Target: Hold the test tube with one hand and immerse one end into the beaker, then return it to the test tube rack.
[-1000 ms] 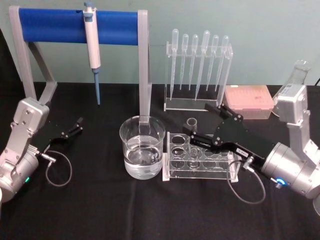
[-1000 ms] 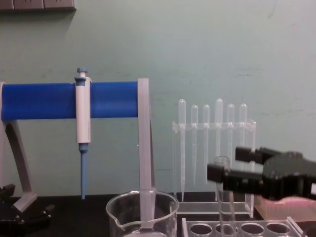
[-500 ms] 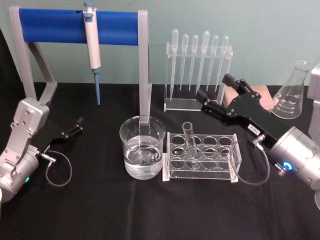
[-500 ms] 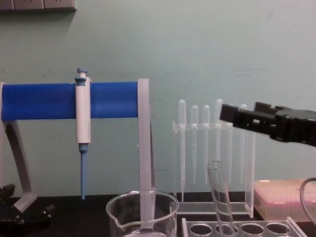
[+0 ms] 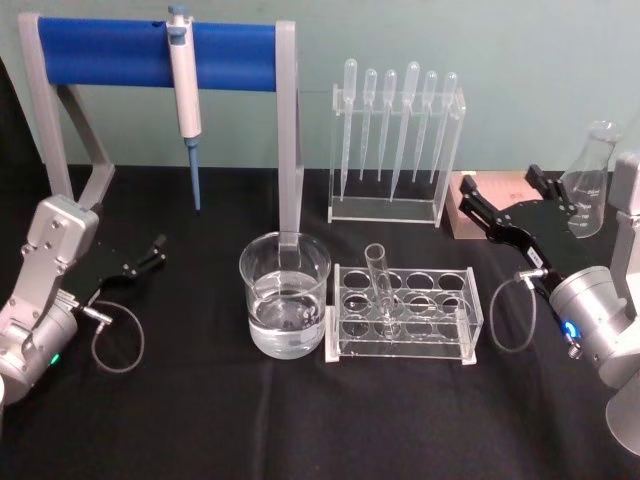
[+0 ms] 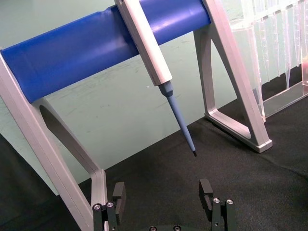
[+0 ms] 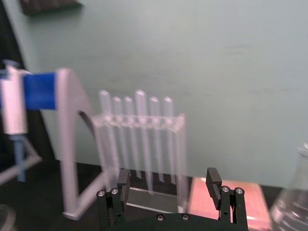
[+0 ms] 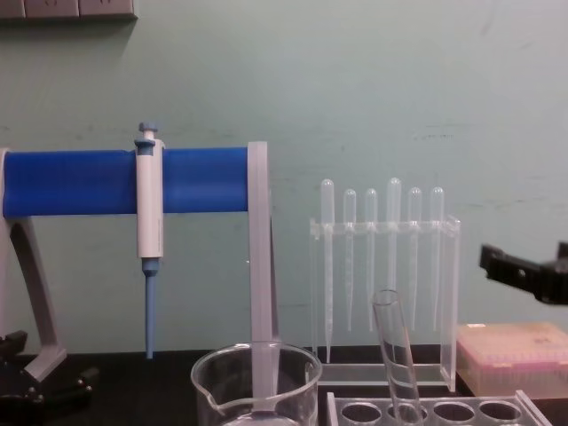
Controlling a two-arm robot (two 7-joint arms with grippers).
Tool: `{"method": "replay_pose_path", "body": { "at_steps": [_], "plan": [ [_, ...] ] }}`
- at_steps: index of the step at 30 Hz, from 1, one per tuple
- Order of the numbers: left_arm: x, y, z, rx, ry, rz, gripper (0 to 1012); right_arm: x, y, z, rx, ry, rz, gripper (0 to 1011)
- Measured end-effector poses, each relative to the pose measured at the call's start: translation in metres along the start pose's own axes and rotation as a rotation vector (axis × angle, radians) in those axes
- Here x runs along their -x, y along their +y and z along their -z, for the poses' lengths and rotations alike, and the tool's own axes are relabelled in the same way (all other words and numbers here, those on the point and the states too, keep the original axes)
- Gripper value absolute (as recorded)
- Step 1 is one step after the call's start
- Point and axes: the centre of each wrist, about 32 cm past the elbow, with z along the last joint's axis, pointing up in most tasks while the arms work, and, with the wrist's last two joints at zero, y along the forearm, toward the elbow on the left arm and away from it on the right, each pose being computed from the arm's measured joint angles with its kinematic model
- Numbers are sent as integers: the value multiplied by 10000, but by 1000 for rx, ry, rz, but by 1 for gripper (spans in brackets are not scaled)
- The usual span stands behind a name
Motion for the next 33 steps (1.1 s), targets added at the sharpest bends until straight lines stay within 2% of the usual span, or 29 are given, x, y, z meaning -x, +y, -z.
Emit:
{"method": "replay_pose_path", "body": {
  "at_steps": [3,6,16,33],
  "plan": [
    [0,0,0,0,0,0,1000,-24,18,88,25,-23,55,1004],
    [0,0,0,0,0,0,1000,-44,26,143,41,-35,78,1004],
    [0,0,0,0,0,0,1000,-86,16,238,74,-41,83,1004],
    [0,0,0,0,0,0,1000,-81,13,240,77,-39,73,1004]
  ]
}}
